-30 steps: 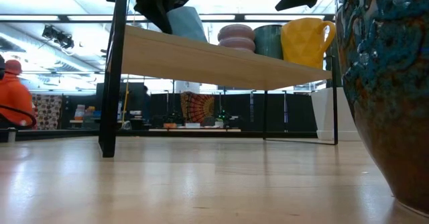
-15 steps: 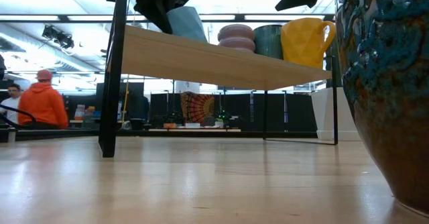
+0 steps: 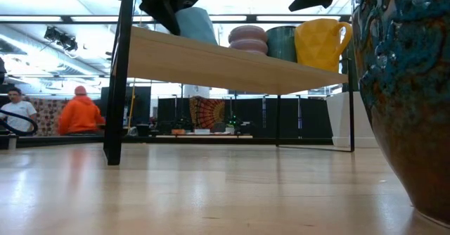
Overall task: Place coffee mugs
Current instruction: Put the blue mug on the shelf
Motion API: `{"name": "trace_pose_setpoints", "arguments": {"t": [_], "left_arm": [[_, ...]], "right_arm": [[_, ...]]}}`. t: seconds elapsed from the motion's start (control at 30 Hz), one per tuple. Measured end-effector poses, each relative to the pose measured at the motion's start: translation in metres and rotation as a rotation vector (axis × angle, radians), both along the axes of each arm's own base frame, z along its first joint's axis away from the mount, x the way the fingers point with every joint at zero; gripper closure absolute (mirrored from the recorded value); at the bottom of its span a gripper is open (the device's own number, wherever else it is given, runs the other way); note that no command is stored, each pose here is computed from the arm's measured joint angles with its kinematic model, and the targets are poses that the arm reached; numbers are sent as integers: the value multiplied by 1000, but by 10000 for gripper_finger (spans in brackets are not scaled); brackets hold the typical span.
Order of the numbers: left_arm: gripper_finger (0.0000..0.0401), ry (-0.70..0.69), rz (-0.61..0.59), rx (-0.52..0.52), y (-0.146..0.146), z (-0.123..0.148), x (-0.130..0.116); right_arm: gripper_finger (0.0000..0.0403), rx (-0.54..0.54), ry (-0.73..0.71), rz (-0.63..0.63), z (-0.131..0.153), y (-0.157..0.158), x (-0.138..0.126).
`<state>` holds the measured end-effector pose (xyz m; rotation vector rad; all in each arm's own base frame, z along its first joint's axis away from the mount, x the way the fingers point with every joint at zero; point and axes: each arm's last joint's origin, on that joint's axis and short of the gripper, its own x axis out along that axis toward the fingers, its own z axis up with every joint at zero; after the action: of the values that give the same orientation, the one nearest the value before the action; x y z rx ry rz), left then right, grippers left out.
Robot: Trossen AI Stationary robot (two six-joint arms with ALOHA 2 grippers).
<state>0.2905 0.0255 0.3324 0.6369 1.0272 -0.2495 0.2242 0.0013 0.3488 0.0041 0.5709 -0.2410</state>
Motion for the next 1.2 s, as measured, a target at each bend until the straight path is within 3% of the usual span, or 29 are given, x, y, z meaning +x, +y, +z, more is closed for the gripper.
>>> {"name": "trace_pose_setpoints", "arguments": {"t": [0.27, 0.8, 1.2], "left_arm": [[295, -8, 0, 2, 0, 1, 0], [286, -109, 79, -23, 1, 6, 8], [231, -104, 79, -15, 2, -4, 20]], "right_arm": [[167, 0, 0, 0, 0, 0, 0], [167, 0, 0, 0, 0, 0, 0], [167, 0, 1, 0, 0, 0, 0]]}}
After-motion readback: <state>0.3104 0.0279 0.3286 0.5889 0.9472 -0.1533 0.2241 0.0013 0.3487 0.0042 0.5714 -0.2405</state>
